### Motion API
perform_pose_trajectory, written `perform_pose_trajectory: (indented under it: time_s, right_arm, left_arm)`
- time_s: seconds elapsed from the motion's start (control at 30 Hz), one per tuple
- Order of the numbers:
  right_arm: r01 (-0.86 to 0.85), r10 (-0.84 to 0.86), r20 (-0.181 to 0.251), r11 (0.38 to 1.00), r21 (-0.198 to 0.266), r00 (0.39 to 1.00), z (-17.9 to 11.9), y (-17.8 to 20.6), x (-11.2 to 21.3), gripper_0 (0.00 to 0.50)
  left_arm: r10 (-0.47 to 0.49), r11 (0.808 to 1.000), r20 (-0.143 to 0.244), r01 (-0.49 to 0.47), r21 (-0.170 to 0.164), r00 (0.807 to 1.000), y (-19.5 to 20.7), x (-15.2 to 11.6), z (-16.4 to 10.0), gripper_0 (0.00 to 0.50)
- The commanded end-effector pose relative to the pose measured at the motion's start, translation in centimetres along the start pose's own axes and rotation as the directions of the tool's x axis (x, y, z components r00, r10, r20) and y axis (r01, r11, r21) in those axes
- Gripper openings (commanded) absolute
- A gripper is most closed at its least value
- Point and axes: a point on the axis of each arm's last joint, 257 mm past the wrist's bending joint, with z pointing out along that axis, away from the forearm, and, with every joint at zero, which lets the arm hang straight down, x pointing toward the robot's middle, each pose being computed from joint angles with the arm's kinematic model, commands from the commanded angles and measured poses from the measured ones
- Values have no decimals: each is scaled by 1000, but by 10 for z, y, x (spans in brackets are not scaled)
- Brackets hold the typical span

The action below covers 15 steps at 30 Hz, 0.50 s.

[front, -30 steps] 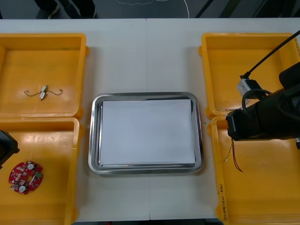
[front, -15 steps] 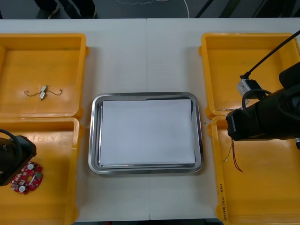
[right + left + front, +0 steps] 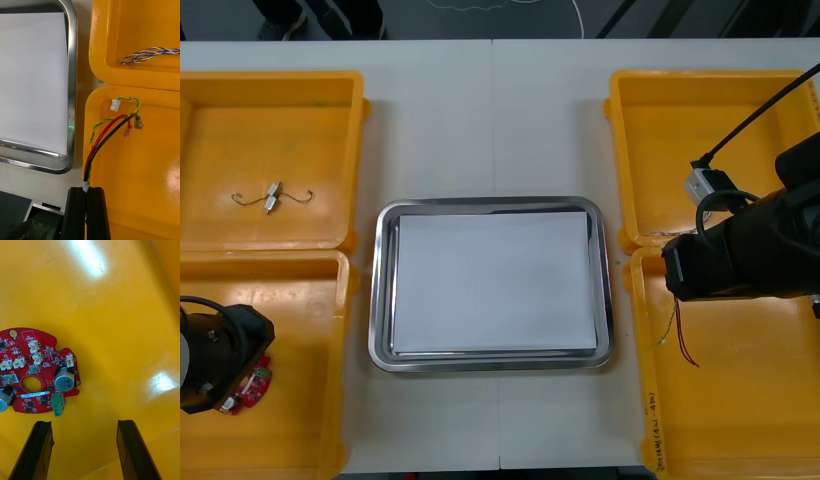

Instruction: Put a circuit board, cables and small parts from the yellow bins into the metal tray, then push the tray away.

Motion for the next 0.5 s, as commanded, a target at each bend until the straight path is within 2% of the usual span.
perform_pose_trajectory:
  time_s: [0.03, 0.5]
  right_arm:
    - [45, -45, 0, 999, 7, 999, -1, 1, 0, 0]
    - [43, -43, 4, 999, 17, 999, -1, -2, -1, 0]
  left_arm:
    - [-76, 997, -13, 76, -12, 997, 10, 15, 6, 500]
    - [-82, 996, -35, 81, -28, 996, 17, 19, 25, 500]
